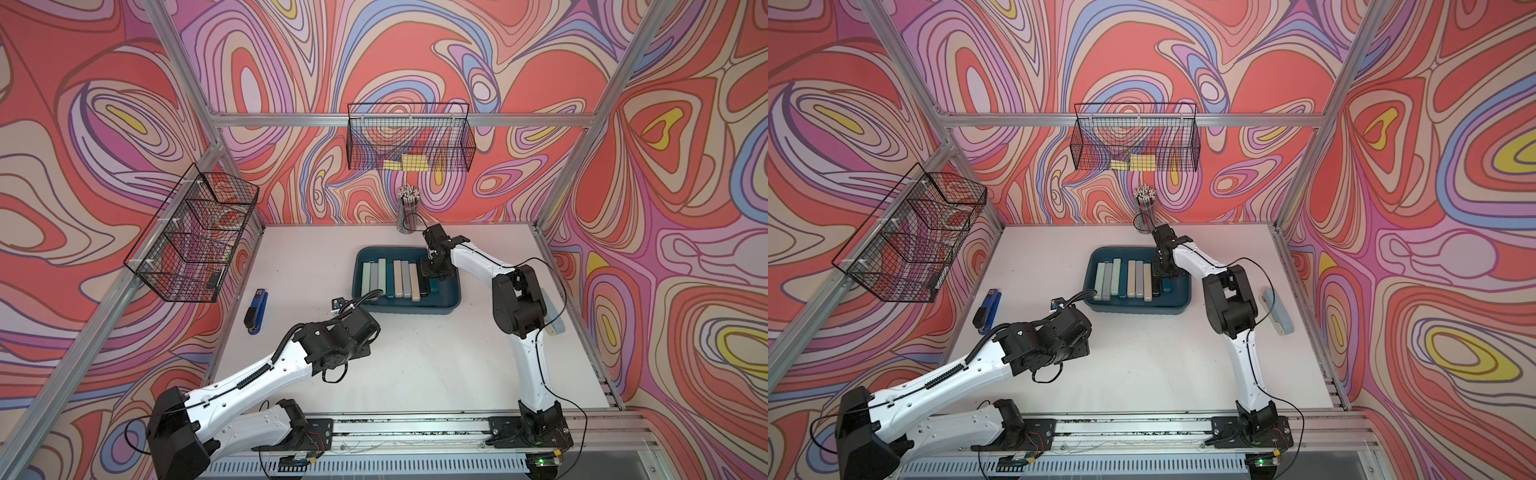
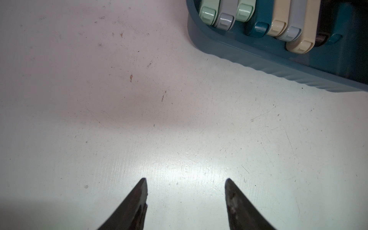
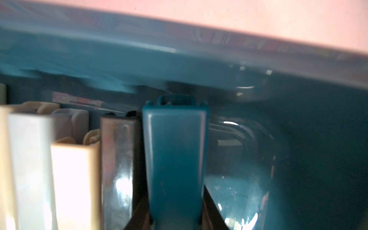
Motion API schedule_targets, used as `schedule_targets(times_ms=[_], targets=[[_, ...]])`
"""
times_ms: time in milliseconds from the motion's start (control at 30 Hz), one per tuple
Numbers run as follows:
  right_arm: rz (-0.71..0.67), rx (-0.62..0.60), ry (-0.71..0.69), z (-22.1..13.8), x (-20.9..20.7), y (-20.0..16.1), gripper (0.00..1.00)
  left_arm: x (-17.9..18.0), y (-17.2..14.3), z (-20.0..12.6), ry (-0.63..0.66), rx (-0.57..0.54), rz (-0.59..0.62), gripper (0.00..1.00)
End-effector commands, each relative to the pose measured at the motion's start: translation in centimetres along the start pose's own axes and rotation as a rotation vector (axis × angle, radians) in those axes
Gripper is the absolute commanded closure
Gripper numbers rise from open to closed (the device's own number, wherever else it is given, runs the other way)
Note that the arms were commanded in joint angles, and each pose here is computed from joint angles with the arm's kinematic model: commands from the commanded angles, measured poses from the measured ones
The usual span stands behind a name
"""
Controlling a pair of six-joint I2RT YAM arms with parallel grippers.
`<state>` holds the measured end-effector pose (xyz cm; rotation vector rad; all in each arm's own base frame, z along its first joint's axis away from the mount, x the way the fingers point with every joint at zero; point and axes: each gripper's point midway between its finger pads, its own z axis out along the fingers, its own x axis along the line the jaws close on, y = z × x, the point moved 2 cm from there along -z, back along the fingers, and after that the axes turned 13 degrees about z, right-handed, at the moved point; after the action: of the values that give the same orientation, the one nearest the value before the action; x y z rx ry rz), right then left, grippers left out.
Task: Put the pruning pliers into the storage box
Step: Place the pruning pliers in the storage box.
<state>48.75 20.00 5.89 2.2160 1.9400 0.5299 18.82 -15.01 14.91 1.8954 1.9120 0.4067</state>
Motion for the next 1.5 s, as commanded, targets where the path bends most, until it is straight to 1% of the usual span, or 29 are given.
schedule_targets(times_ms=[0,100,167,300,400,700,967,1200,1233,1267,1333,1367,1467], targets=[[0.014,0.011,-0.009,1.2,-0.2,-0.1,0.77,0.6,-0.2,0.0,0.023,0.006,-0.016,0.37],[0.014,0.004,-0.02,0.9,-0.3,0.2,0.74,0.5,-0.2,0.1,0.018,0.007,-0.017,0.37],[0.013,0.002,-0.024,0.7,-0.3,0.3,0.69,0.4,-0.2,0.2,0.018,0.01,-0.017,0.37],[0.021,-0.016,-0.02,-0.3,-0.2,0.9,0.55,0.3,-0.2,0.2,0.016,0.014,-0.013,0.37],[0.023,-0.032,-0.014,-1.3,0.0,1.4,0.51,0.4,-0.2,0.1,0.017,0.011,-0.012,0.37],[0.022,-0.079,-0.008,-4.9,0.1,2.4,0.5,0.4,0.0,-0.1,0.02,0.007,-0.007,0.37],[0.03,-0.12,-0.006,-8.5,-0.2,2.6,0.5,0.6,1.0,-1.2,0.036,-0.024,0.019,0.37],[0.011,-0.211,-0.017,-13.1,-1.2,2.7,0.5,0.3,1.9,-1.8,0.035,-0.027,0.086,0.37],[0.008,-0.228,-0.026,-13.7,-1.6,2.5,0.51,0.4,2.4,-2.1,0.044,-0.034,0.095,0.36],[0.006,-0.243,-0.031,-14.5,-1.9,2.3,0.51,0.6,2.8,-2.5,0.058,-0.043,0.102,0.32],[0.004,-0.284,-0.029,-16.3,-2.6,1.8,0.51,1.2,3.9,-3.2,0.092,-0.07,0.111,0.15],[0.002,-0.305,-0.016,-17.1,-2.7,1.5,0.51,1.3,4.4,-3.5,0.094,-0.08,0.118,0.13],[-0.022,-0.411,0.009,-20.5,-3.4,0.5,0.51,1.4,6.3,-3.7,0.062,-0.102,0.137,0.12]])
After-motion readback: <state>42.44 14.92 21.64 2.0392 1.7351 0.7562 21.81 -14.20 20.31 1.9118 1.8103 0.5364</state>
